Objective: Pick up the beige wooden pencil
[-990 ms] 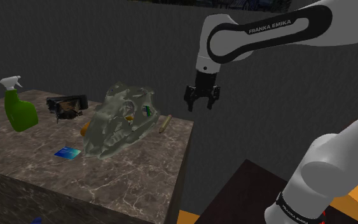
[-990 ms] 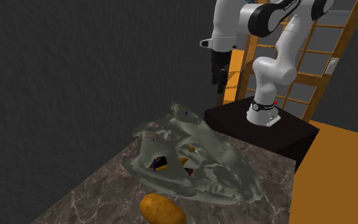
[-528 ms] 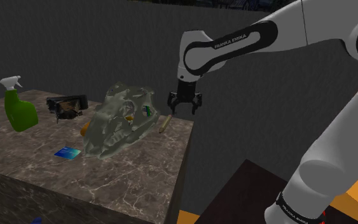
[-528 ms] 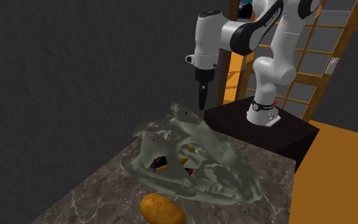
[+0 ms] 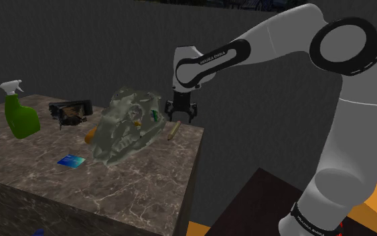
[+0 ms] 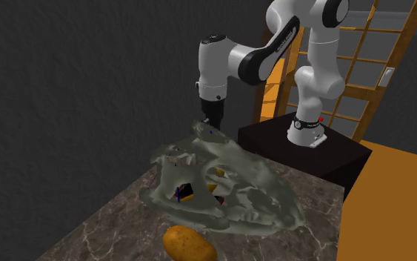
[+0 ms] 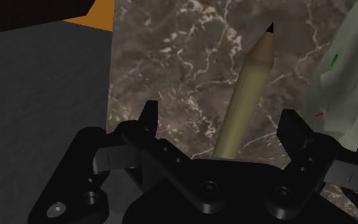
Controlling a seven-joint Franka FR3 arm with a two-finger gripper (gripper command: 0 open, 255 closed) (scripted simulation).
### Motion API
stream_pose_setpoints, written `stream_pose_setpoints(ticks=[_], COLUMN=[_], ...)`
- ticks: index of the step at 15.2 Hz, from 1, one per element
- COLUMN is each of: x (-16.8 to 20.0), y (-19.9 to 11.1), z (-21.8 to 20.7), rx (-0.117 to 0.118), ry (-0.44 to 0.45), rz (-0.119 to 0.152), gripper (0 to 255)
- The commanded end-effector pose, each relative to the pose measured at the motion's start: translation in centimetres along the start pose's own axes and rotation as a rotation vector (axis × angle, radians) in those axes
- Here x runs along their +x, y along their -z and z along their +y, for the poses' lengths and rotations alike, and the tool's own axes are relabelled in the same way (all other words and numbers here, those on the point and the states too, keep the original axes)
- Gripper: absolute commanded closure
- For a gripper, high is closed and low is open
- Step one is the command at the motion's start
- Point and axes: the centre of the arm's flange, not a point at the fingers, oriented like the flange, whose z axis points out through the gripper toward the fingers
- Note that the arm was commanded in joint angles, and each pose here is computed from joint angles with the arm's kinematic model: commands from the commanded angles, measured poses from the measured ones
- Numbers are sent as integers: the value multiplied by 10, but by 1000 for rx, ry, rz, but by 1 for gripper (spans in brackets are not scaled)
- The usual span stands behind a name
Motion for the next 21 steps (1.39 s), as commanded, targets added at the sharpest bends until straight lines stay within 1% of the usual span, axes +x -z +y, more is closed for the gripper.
stream_pose_setpoints(ticks=[1,4,11,13,14,15,16,21], x=[13,40,39,39,40,34,36,35], y=[-19,-40,-77,-80,-74,-74,-74,-75], z=[-16,-34,-34,-34,-30,-23,-29,-31], rx=[-6,-12,-12,-12,-11,-11,-11,-12], ry=[-62,-152,-152,-152,-152,-152,-152,-152], rz=[-4,-5,-5,-5,-5,-4,-3,-4], gripper=[0,0,0,0,255,255,255,255])
